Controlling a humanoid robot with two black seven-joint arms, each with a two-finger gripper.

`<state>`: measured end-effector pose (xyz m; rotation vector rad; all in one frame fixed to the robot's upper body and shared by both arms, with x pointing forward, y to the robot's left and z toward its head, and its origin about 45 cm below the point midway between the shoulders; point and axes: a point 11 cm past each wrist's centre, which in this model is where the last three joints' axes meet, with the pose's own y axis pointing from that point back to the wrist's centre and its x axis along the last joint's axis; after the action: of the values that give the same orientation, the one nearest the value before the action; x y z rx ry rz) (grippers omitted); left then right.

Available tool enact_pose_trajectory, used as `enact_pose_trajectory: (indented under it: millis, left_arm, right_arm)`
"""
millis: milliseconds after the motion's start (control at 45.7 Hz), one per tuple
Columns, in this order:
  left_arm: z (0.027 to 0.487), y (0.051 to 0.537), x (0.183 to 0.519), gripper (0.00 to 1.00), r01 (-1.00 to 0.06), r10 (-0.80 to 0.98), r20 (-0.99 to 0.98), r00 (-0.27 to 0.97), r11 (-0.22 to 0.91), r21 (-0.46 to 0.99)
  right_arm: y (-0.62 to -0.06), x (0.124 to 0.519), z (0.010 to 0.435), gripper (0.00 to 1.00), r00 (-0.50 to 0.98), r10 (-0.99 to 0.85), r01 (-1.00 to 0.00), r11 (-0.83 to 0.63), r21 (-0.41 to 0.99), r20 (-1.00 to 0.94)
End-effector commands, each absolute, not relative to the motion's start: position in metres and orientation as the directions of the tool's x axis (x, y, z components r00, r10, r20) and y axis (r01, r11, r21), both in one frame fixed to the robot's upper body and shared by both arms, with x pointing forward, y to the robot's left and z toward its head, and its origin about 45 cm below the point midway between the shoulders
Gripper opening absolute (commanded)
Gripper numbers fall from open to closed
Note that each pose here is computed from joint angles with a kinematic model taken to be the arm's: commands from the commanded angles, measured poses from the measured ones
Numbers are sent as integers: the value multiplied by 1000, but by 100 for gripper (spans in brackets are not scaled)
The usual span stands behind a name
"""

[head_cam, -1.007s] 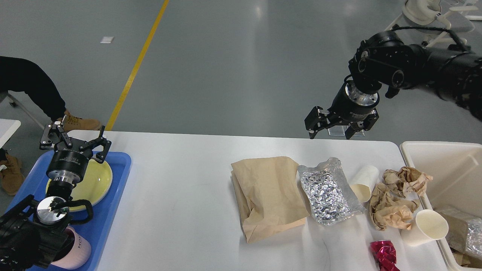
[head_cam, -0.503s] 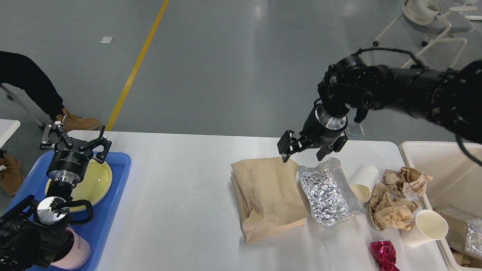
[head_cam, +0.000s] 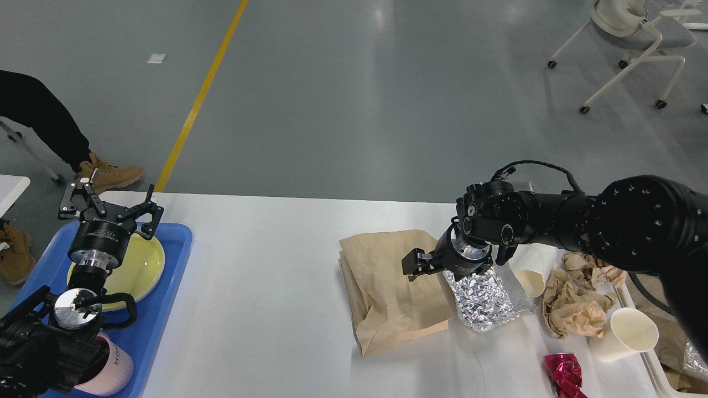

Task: Tidy desktop
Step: 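Lower the right gripper onto the tan paper bag and grasp it, then lift the tan paper bag with the right gripper and carry it away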

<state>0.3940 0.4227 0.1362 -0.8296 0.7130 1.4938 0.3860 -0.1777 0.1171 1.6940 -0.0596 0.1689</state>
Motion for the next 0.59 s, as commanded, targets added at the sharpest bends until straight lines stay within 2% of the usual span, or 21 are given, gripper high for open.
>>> enact_pose_trajectory:
  millis: [0,219,306,350,394,438,503,547,569]
  left_arm:
    - [136,423,394,96,-996,556,-831,-21,-88,-34]
    - [136,423,394,96,-995,555,-832,-21,-89,-34]
    - [136,423,394,96,-996,556,-831,-21,-88,-34]
    - [136,423,394,96,-995,555,-832,-21,-89,-34]
    - [136,423,394,96,-995,555,-832,-22,-90,-33]
    - [136,423,394,96,-996,555,-832,-21,-87,-33]
    - [136,423,394,96,-996,556,-831,-21,-88,-34]
    - [136,423,394,96,-996,555,-832,-21,-87,-33]
    - [136,423,394,96,-995,555,-832,-21,-89,-34]
  right_arm:
    - [-179,383,110,100,989,51,-132,-132,983,139]
    - [-179,381,103,100,985,36,-163,-140,977,169]
    - [-177,380,100,92,982,33,-178,-144,973,185]
    - [-173,378,98,79,982,40,-179,-147,973,186]
    - [-169,377,99,53,981,47,-177,-152,972,186]
    - [-167,374,97,34,982,56,-168,-151,974,178]
    - [-165,371,96,19,984,61,-157,-155,975,168]
    - [-164,370,95,4,985,64,-152,-156,976,163]
    - [-164,369,95,0,985,63,-147,-155,977,158]
